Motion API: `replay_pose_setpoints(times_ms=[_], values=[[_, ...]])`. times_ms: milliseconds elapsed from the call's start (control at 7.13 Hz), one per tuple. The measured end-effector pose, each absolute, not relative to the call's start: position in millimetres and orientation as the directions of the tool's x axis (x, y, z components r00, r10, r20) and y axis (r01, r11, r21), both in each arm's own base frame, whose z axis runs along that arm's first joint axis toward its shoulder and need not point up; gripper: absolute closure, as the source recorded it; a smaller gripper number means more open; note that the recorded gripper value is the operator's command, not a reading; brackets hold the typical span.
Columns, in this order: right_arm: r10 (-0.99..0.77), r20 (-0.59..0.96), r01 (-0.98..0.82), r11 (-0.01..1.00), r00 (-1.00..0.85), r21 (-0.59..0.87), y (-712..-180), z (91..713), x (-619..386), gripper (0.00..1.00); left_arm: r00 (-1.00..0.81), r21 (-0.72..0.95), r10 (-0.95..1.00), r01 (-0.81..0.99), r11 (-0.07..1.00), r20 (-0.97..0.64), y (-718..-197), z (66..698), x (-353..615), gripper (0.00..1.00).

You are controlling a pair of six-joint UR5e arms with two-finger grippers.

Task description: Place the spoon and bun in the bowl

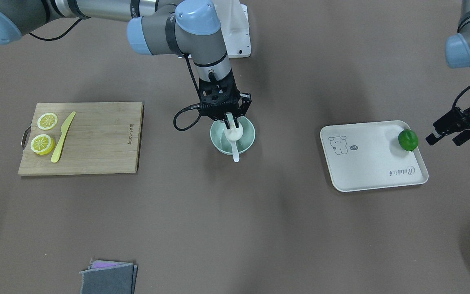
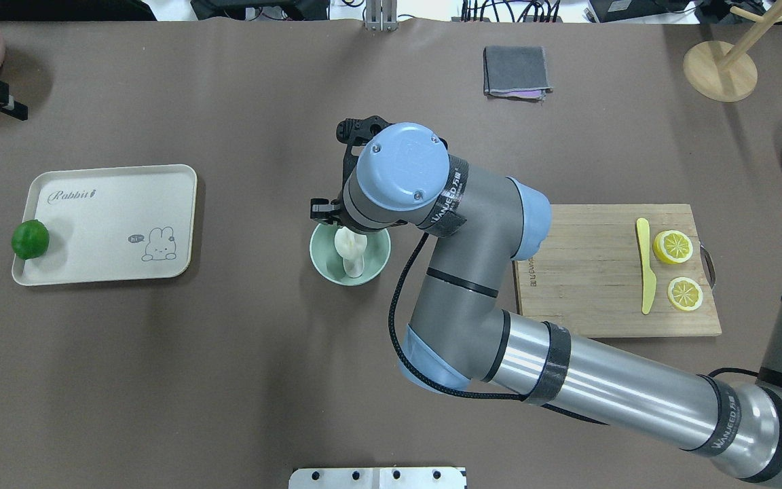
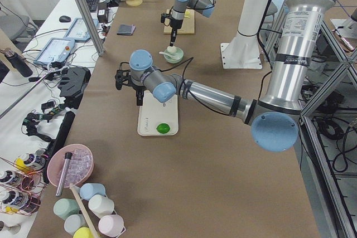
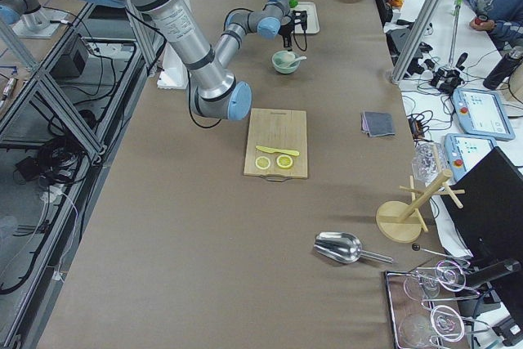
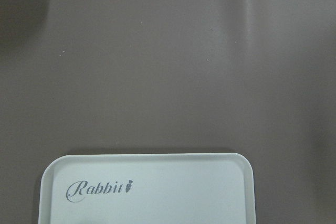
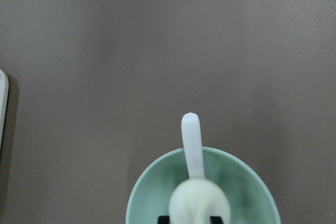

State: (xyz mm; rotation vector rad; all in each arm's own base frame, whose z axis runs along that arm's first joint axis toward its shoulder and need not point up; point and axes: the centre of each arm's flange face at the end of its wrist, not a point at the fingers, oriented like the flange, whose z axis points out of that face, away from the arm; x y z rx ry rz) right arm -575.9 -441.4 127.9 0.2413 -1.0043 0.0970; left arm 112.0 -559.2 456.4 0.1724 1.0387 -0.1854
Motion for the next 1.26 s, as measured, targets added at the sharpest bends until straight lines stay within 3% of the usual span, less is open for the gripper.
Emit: replay_pose_setpoints(times_ms=[561, 841, 1262], values=[[-0.042, 0.836, -0.153, 0.977, 0.548, 0.150, -440, 178, -476, 0.00, 0.522, 0.115, -0.006, 0.201, 0.973, -0.853, -558, 467, 107, 0.02], [-0.106, 0.774, -0.058, 0.982, 0.624, 0.181, -492, 262, -372, 0.00, 0.569, 0.243, 0.145, 0.099, 0.965, -0.809, -526, 502, 80, 0.02], [-0.234, 0.685, 0.088, 0.966, 0.690, 0.241, -537, 425, -170, 0.00, 0.584, 0.264, 0.204, 0.019, 0.964, -0.786, -455, 547, 45, 0.02]])
